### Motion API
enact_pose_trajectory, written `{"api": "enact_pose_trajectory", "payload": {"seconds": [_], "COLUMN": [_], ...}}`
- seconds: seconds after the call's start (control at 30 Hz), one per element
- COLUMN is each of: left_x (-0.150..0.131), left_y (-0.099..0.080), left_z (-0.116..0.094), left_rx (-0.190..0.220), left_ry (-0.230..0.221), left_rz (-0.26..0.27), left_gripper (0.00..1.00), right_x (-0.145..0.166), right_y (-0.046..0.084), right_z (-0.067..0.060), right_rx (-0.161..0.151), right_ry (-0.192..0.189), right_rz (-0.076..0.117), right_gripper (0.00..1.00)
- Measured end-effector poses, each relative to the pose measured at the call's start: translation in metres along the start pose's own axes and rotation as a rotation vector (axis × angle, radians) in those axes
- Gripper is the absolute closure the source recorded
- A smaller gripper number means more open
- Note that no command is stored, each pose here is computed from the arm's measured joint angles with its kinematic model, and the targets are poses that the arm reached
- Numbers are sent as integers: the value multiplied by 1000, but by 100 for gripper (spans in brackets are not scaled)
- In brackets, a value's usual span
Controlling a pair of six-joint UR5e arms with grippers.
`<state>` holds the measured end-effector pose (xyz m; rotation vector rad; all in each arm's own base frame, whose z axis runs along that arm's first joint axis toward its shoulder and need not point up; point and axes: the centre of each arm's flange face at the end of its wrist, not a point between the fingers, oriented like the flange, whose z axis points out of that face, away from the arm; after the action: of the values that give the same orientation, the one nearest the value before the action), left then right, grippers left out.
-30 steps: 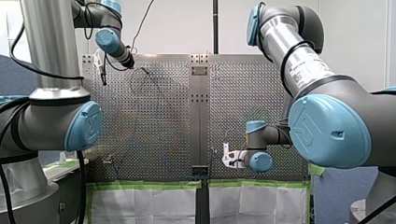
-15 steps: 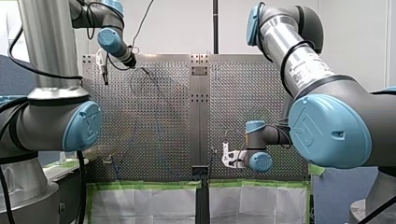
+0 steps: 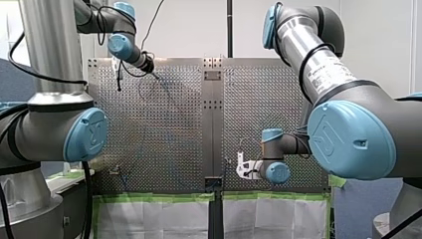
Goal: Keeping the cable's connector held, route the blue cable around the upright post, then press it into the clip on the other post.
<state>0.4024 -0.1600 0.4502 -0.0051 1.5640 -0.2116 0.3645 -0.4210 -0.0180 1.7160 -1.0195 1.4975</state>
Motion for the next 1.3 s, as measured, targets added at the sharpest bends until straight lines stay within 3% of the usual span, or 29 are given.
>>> {"api": "enact_pose_trajectory", "payload": {"seconds": [0.4,0.83,1.3], "left_x": [9,38,78], "left_y": [-21,-53,-91], "left_z": [8,32,38], "left_rx": [36,38,31], "left_ry": [-32,-54,-31], "left_rz": [88,183,297], "left_gripper": [0,0,0], "right_x": [0,1,1], "right_y": [-1,-1,-2], "right_z": [0,1,1], "right_rx": [9,9,12], "right_ry": [4,8,9], "right_rz": [-2,-4,-5], "right_gripper": [100,100,100]}}
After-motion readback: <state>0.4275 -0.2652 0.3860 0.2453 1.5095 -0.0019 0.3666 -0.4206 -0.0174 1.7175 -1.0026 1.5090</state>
